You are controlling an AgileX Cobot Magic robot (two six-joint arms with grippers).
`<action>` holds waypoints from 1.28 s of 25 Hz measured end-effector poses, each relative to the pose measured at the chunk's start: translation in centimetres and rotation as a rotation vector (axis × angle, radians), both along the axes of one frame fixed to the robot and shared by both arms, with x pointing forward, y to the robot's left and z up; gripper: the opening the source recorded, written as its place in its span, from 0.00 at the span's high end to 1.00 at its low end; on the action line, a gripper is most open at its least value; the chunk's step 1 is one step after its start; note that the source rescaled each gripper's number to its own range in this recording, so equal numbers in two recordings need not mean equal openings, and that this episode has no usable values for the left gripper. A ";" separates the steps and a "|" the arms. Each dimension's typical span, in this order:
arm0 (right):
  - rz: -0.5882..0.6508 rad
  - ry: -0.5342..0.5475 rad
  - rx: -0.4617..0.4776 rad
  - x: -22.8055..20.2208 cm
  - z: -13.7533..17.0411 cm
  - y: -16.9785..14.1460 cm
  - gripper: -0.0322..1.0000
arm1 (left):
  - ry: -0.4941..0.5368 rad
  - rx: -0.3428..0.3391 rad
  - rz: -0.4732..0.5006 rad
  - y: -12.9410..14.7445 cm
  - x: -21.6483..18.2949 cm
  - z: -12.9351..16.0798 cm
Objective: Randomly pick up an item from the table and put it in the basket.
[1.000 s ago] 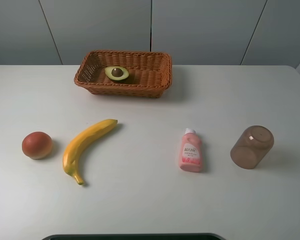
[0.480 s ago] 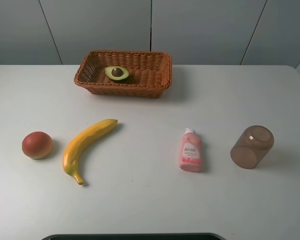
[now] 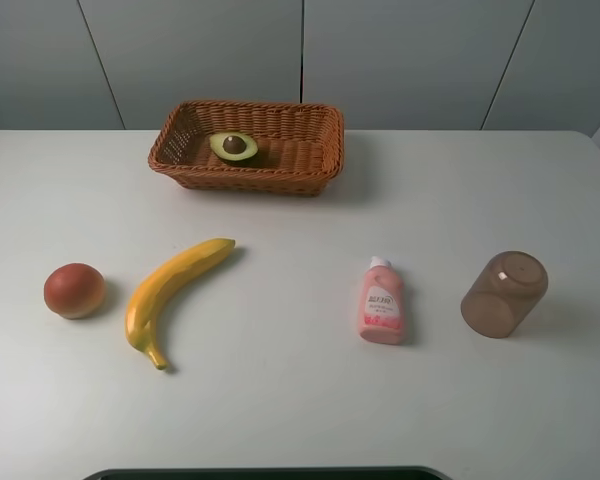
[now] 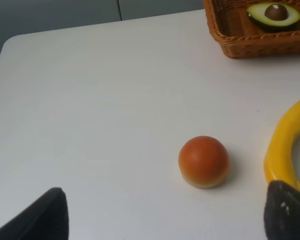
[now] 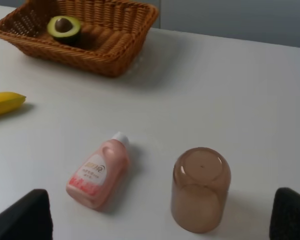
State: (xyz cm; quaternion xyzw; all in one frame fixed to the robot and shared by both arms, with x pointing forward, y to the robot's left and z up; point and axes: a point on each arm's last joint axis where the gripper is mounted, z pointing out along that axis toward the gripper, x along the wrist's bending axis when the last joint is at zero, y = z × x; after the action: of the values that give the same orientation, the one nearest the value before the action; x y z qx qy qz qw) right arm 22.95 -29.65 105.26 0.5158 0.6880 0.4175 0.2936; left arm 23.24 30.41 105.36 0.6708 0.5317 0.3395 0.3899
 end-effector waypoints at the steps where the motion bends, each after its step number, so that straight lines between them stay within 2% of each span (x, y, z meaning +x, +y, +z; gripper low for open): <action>1: -0.023 0.000 0.002 0.0 0.0 0.0 0.21 | 0.000 0.000 0.000 0.0 0.0 0.0; 6: -0.161 -0.002 -0.003 0.1 0.0 0.3 0.21 | 0.000 0.000 0.000 0.0 0.0 0.0; 11: -0.212 -0.009 -0.020 0.1 0.0 0.8 0.21 | 0.000 0.000 0.000 0.0 0.0 0.0; 32: -0.222 -0.011 -0.028 0.1 0.0 0.8 0.21 | 0.000 0.000 0.000 0.0 0.0 0.0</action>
State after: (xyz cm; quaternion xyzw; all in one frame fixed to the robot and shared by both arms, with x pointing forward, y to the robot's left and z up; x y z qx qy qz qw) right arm 23.10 -28.84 105.30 0.5823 0.6310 0.3755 0.3489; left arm 23.24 30.41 105.36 0.6708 0.5317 0.3395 0.3899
